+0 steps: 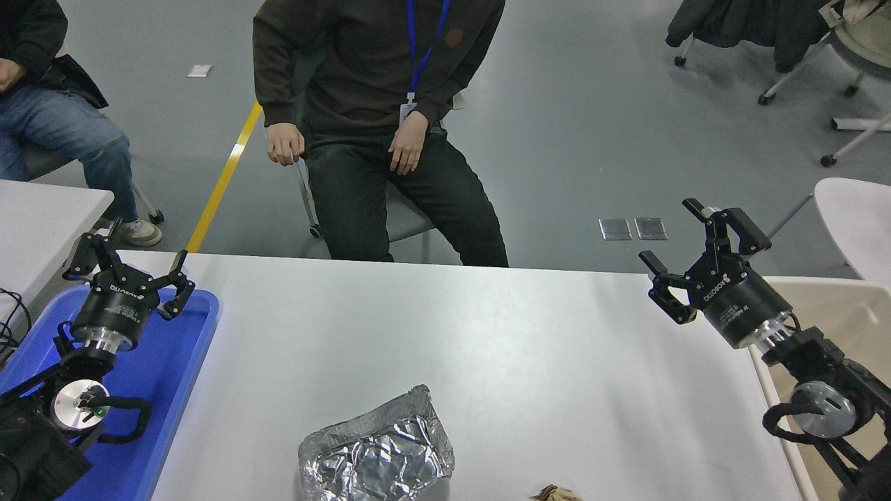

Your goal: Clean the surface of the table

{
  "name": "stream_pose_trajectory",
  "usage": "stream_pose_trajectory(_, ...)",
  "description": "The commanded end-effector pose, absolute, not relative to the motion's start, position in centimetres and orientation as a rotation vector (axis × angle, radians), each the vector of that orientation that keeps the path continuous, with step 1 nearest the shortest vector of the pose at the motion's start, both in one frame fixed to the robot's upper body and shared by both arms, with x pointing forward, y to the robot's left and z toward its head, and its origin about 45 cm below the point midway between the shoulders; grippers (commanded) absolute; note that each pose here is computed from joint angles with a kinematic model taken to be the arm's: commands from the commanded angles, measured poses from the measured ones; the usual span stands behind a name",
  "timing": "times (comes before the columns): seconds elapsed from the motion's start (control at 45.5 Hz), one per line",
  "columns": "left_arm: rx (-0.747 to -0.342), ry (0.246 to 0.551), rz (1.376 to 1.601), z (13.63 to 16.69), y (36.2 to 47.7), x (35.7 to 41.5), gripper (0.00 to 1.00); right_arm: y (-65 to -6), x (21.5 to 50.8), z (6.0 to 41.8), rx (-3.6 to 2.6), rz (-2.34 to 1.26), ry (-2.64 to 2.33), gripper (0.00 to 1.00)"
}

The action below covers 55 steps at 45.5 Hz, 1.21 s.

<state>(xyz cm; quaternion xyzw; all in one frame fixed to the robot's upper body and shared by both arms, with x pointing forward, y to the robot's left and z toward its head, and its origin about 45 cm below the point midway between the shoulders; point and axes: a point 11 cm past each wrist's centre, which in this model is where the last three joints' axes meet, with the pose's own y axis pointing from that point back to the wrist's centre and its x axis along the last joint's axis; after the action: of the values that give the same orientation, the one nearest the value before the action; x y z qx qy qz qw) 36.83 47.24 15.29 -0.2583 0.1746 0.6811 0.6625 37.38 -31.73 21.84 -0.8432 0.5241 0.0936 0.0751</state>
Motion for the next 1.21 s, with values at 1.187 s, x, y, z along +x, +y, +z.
stream_pose_trajectory(1.187, -0.587, 0.396, 1.536, 15.33, 47.1, 36.90, 1.00, -10.7, 32.6, 20.7, -3.619, -1.059, 0.137, 0.99)
